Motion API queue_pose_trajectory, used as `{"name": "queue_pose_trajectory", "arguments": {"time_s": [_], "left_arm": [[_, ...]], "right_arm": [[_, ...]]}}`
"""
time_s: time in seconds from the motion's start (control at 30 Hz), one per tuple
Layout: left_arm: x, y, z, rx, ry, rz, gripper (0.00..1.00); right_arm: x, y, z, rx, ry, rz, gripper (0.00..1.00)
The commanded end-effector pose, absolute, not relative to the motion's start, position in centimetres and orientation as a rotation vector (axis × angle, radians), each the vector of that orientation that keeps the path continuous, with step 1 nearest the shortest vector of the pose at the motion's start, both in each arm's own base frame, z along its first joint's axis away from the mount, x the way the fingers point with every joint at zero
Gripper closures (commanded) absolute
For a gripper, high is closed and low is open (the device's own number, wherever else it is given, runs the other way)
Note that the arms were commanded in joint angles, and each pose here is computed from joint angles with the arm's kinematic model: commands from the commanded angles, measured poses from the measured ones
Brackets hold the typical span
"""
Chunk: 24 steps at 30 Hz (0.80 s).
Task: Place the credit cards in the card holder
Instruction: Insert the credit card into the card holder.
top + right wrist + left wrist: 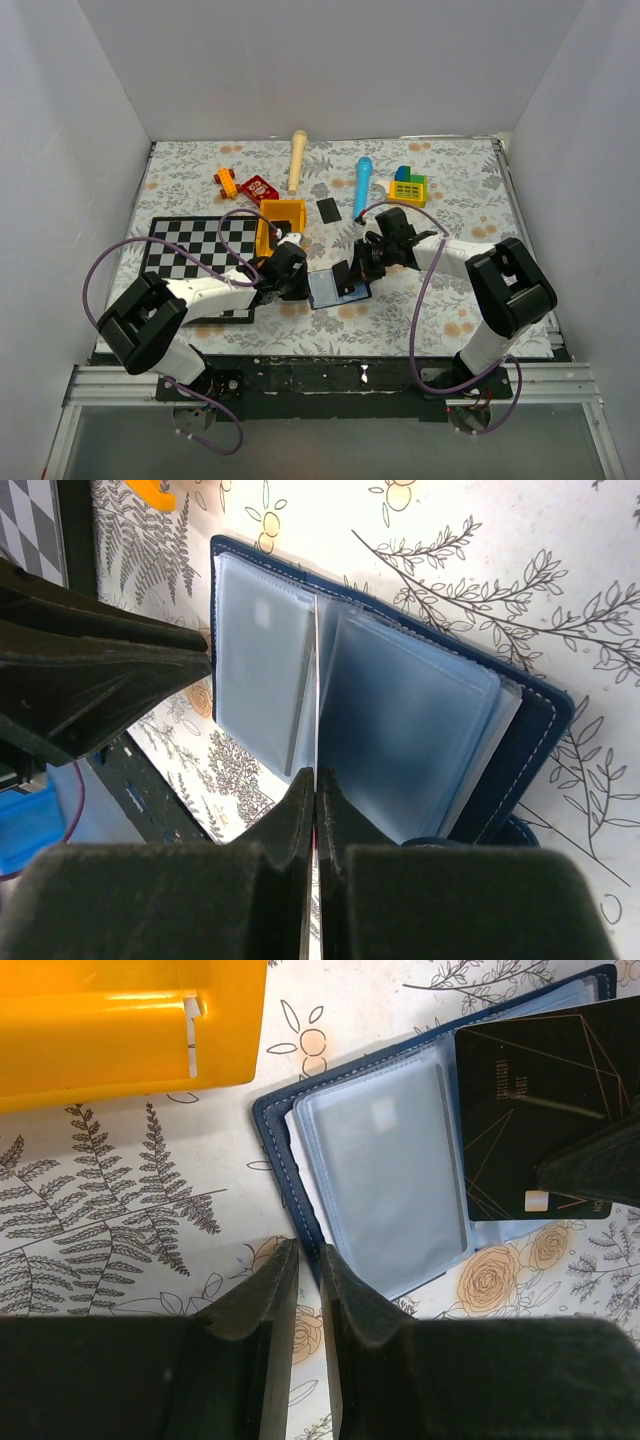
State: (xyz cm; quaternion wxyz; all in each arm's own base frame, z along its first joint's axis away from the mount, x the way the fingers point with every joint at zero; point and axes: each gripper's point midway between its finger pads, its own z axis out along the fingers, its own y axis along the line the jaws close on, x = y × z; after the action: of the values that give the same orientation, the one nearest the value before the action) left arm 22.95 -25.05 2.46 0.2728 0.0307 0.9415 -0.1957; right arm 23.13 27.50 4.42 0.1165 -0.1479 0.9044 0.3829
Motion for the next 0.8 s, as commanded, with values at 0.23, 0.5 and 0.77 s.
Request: {"name": "queue_pose_trajectory", "arguments": {"time_s": [0.23, 0.5, 0.77], "left_arm": [[23.6, -25.7, 2.9, 0.111, 2.506, -0.541, 0.87], [23.5, -25.7, 2.7, 0.115, 2.511, -0.54, 0.87], [23.6, -25.8, 2.7, 0.117, 2.511, -0.545, 0.87]], "right_arm": [[23.3, 28.1, 5.2, -0.366, 2.638, 1.188, 0.99], [23.9, 27.8, 7.2, -0.296, 2.584, 1.168, 0.99], [23.9, 27.9, 7.9, -0.261, 2.58, 1.213, 0.99]]}}
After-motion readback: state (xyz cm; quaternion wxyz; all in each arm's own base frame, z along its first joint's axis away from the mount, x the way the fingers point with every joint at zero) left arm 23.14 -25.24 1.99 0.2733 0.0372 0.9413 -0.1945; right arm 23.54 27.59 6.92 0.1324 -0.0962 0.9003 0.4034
